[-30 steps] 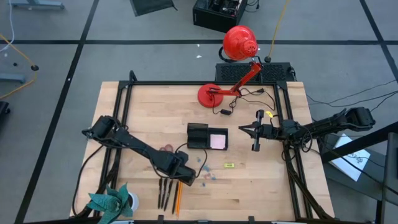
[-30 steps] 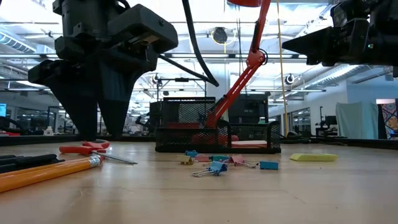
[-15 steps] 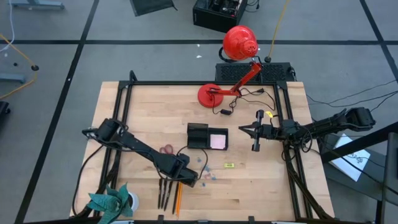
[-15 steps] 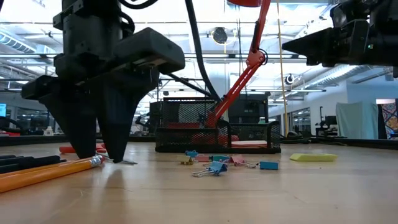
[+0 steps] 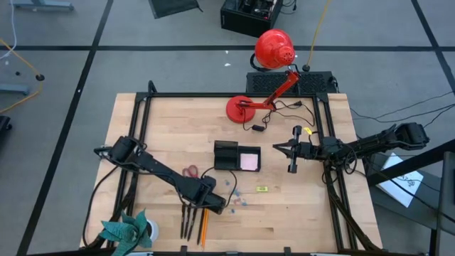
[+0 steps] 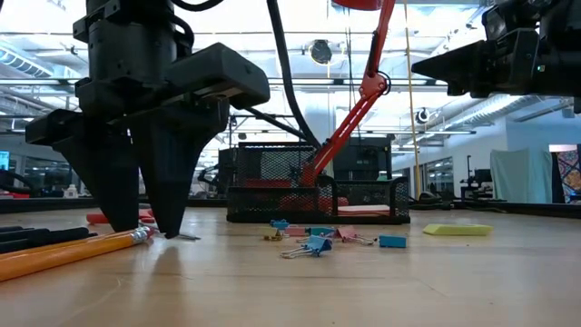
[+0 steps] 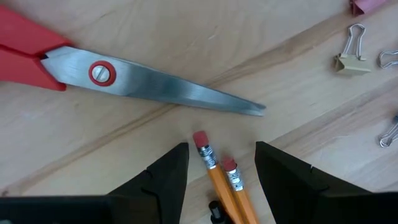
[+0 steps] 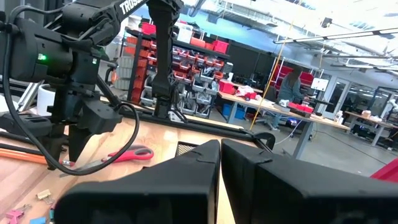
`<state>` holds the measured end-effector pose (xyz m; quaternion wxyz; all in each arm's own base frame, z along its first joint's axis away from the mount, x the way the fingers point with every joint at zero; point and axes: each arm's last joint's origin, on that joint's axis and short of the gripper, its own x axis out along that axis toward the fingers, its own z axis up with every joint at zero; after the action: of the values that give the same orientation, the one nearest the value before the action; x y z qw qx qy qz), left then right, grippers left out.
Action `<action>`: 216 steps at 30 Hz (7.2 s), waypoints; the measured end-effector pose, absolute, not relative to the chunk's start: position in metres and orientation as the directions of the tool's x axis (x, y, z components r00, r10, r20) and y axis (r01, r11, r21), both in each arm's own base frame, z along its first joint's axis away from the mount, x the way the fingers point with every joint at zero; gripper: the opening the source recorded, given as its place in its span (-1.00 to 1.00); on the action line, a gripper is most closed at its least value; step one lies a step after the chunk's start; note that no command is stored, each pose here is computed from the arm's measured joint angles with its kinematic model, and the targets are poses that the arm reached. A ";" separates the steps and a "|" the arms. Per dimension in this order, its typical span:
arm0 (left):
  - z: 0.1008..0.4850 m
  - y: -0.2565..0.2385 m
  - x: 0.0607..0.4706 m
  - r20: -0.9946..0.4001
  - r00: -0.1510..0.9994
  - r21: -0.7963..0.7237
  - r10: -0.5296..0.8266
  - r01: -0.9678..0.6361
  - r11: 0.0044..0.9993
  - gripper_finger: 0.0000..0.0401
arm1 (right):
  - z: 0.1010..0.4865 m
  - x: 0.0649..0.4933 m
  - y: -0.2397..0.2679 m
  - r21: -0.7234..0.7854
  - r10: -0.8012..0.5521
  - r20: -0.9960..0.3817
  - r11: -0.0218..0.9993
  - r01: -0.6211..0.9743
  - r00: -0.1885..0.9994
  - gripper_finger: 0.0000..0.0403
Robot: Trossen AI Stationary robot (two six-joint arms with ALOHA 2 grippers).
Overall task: Pick and place office supplies into organizer
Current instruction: Put the left pencil into the mesh desk organizer
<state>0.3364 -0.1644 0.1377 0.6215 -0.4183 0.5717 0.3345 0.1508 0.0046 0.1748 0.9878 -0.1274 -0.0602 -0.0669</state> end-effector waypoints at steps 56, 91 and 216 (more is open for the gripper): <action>0.130 -0.160 0.349 -0.992 0.122 -0.087 0.015 -0.786 0.612 -0.95 | 0.175 0.151 0.005 -0.246 -0.117 0.136 0.958 0.148 0.984 -0.96; 0.244 -0.138 0.429 -0.837 0.545 -0.057 0.045 -0.169 0.984 -0.83 | 0.175 0.151 0.005 -0.245 -0.117 0.136 0.958 0.148 0.984 -0.96; 0.220 0.043 0.316 -0.311 0.950 0.067 -0.012 0.034 0.997 -0.87 | 0.170 0.151 0.005 -0.210 -0.117 0.089 0.968 0.134 0.989 -0.96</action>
<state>0.3162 0.0426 0.2198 0.9869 0.0357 0.1572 -0.0117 0.1513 0.0046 0.1703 0.9913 -0.1086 -0.0380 -0.0634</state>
